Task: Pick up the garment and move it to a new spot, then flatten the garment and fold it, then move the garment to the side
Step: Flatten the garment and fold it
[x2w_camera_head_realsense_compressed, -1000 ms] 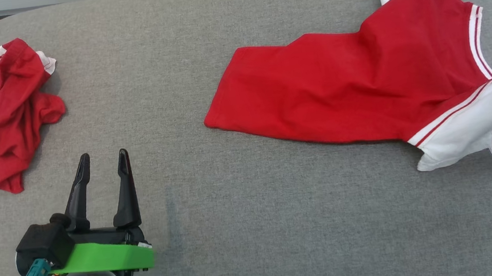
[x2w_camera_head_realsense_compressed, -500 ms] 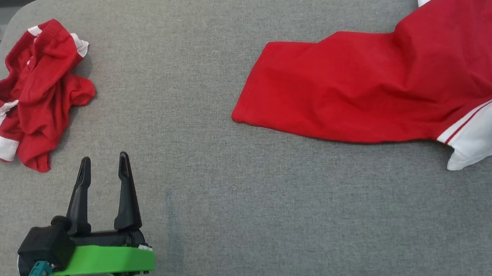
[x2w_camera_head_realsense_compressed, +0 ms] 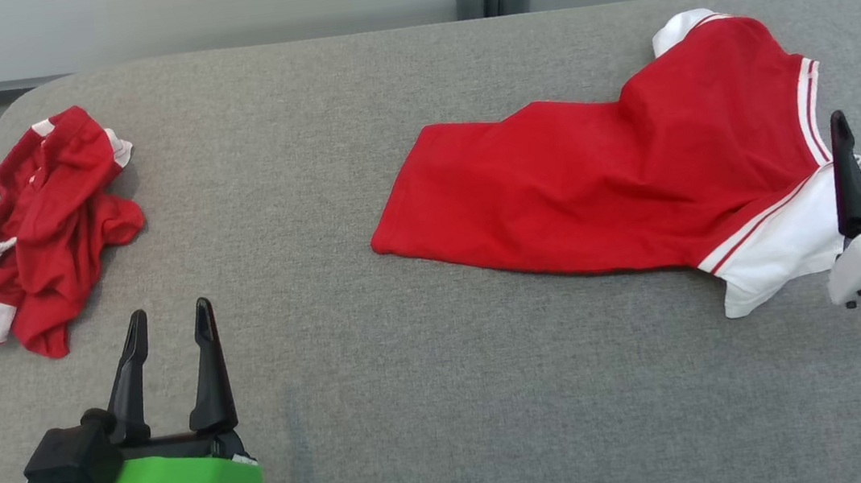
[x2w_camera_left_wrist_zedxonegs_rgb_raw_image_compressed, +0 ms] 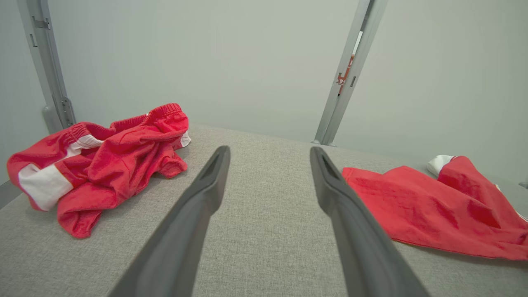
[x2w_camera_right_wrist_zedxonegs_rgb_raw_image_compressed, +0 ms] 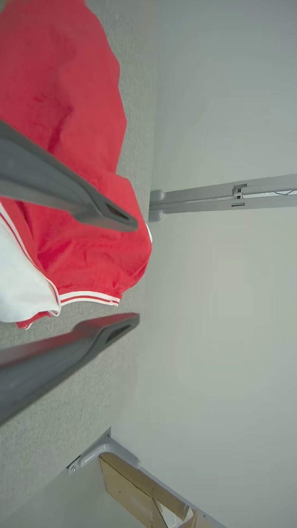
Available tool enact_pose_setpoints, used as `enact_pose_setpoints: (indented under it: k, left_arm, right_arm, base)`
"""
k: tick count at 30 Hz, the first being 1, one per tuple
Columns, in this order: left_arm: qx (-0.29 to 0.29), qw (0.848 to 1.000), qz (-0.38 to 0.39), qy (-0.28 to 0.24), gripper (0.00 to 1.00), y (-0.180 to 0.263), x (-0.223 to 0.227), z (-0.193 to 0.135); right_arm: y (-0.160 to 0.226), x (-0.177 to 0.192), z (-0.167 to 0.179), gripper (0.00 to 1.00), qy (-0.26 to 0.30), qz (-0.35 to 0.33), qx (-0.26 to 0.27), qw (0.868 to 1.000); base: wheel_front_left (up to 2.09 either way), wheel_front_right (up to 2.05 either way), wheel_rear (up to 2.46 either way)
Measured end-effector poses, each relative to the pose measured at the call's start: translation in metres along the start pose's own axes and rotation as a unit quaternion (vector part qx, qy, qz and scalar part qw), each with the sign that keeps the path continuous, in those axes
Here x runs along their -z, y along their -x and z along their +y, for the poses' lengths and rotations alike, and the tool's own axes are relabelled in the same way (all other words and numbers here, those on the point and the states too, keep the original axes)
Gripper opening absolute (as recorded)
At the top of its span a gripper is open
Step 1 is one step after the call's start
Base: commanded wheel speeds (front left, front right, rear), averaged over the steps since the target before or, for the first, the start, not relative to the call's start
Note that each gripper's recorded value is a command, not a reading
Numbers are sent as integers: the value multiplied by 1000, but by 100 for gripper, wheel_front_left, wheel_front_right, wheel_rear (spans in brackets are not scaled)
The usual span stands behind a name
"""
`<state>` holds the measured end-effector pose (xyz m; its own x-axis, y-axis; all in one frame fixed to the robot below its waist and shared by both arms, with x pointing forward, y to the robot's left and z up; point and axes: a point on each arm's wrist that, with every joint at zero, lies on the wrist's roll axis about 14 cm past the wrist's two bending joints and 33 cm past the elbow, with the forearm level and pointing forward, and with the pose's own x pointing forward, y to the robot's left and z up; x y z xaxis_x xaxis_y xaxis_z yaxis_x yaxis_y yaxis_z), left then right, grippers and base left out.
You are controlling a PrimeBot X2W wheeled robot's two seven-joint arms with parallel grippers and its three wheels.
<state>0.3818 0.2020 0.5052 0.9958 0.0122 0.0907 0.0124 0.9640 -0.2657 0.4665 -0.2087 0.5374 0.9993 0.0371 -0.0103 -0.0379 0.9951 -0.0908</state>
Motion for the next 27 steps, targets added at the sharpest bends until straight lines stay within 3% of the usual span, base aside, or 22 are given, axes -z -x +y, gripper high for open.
enact_pose_setpoints:
  k: [7, 13, 27]
  left_arm:
    - [12, 1000, -9, -3, 100, 5, -6, -9]
    - [15, 1000, -4, -9, 100, 10, -3, -12]
    - [20, 999, 45, -6, 100, 7, 25, -13]
  right_arm:
    - [40, -7, 13, 100, -2, -51, -16, 999]
    - [61, 10, 28, 100, -18, -32, -35, 999]
    - [62, 18, 30, 100, -31, -23, -35, 999]
  base:
    - [0, 0, 0]
    - [0, 0, 0]
    - [0, 0, 0]
